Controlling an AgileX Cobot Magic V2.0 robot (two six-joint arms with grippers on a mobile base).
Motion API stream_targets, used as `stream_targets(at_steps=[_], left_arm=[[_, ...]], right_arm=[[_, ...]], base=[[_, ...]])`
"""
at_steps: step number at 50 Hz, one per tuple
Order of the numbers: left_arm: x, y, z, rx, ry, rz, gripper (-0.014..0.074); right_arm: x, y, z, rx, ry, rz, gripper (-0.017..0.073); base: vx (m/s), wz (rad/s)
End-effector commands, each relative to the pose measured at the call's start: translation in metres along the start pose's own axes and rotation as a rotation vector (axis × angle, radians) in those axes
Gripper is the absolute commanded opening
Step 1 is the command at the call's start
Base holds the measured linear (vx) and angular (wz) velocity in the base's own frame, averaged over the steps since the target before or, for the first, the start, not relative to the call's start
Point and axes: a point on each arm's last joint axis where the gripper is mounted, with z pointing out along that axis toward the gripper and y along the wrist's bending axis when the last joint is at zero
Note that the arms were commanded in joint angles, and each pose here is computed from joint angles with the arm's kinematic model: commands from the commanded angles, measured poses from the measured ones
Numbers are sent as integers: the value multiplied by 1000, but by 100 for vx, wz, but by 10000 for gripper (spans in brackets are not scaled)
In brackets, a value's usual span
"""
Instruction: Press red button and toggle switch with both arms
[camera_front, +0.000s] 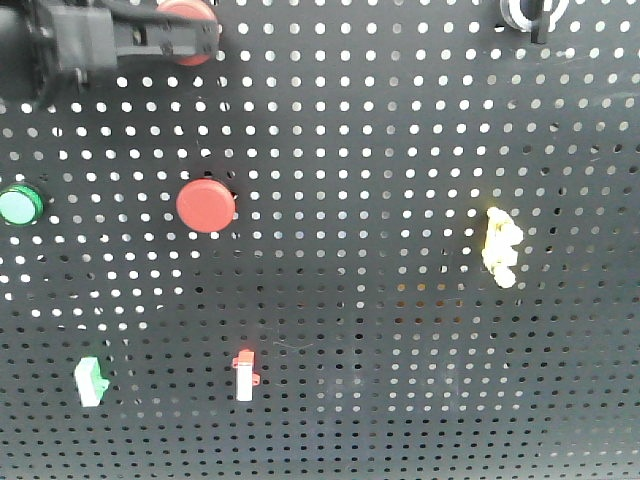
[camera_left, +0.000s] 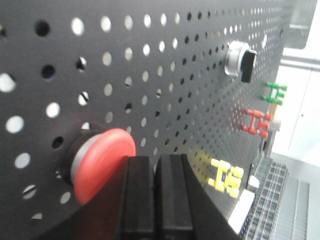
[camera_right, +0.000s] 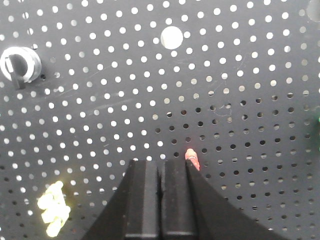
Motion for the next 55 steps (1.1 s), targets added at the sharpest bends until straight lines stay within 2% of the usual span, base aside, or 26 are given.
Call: stream_targets(at_steps=[1, 10, 20, 23, 28, 29, 30, 34, 38, 46, 55], left_arm=[[-22, -8, -20, -71, -111, 70, 1], [-34, -38, -61, -111, -100, 213, 1], [-30, -55, -92, -182, -56, 235, 1], [-26, -56, -95, -200, -51, 244, 1], [-18, -57, -99, -212, -53, 227, 1], [-16, -57, -100, -217, -57, 218, 1], [-15, -57, -100, -219, -58, 216, 1], [-8, -57, -100, -227, -55, 200, 1], [-2, -55, -98, -224, -35, 190, 1], [2, -54, -97, -216, -15, 182, 1], [1, -54, -97, -220, -21, 183, 1]], right_arm=[[-13, 0, 1, 10, -86, -62, -3], [-15, 1, 1, 1, -95, -104, -3], [-8, 6, 12, -69, -30, -130, -3], [-6, 9, 20, -110, -16, -102, -3], [-9, 17, 34, -198, 0, -81, -3], [-10, 18, 39, -214, 4, -91, -3], [-12, 20, 43, -239, 11, -75, -3], [-20, 30, 61, -353, 24, -71, -3], [-30, 38, 81, -457, 17, -17, -3], [-46, 47, 113, -575, 5, 53, -3], [-50, 76, 133, -698, 18, 61, -3]], base=[[0, 0], [0, 0], [0, 0], [0, 0], [0, 0], [0, 0], [0, 0], [0, 0], [0, 0], [0, 0], [0, 0]])
